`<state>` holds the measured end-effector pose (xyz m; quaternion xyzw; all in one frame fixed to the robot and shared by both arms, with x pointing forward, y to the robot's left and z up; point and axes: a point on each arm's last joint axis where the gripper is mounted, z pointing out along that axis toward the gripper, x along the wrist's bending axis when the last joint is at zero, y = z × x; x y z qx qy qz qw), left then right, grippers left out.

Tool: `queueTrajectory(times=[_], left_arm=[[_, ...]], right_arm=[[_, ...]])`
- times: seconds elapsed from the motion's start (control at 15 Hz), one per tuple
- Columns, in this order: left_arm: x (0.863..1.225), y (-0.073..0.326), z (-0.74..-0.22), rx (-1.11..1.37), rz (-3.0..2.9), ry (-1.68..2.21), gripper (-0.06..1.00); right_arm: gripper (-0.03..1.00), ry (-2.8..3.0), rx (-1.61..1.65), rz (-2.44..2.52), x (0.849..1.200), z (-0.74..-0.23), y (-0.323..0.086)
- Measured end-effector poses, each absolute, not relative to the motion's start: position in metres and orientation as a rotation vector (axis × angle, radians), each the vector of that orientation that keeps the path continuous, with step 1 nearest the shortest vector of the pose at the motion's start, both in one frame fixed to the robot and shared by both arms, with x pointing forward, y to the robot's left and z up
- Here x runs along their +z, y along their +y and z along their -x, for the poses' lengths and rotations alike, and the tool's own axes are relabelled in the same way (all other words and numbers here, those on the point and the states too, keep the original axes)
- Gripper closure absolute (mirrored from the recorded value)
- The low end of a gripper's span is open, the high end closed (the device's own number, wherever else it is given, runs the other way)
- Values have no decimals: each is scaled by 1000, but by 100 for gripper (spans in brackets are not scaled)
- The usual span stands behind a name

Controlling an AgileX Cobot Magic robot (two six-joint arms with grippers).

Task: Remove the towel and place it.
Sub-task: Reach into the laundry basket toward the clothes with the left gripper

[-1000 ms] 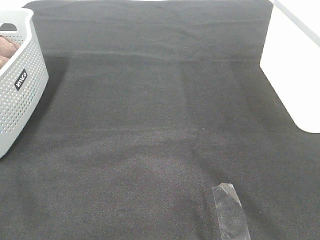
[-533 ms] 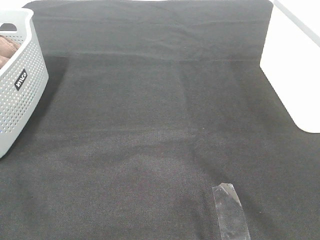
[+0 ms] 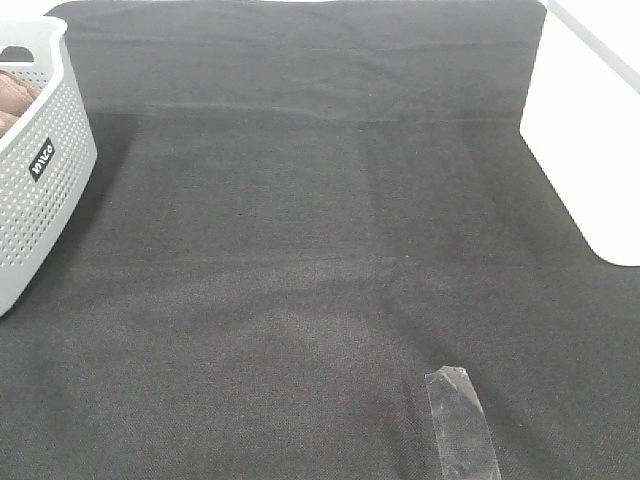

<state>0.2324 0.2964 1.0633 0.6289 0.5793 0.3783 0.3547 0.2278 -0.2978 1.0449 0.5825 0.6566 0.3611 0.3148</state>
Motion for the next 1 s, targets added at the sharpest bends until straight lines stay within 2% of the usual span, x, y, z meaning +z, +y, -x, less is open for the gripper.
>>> queueTrajectory(times=[0.27, 0.6, 0.8, 1.0], left_arm=[[1113, 302, -268, 1006, -2133, 1348, -5], [1190, 321, -374, 1148, -2503, 1170, -5], [1206, 329, -460, 1079, -2701, 1104, -5], [1193, 337, -532, 1028, -2839, 1052, -4]], right_arm=[[19, 1730, 952, -1535, 1045, -228, -298], [19, 1730, 952, -1535, 1045, -228, -298], [19, 1730, 952, -1535, 1045, -228, -298], [19, 1730, 952, -1535, 1045, -228, -298]])
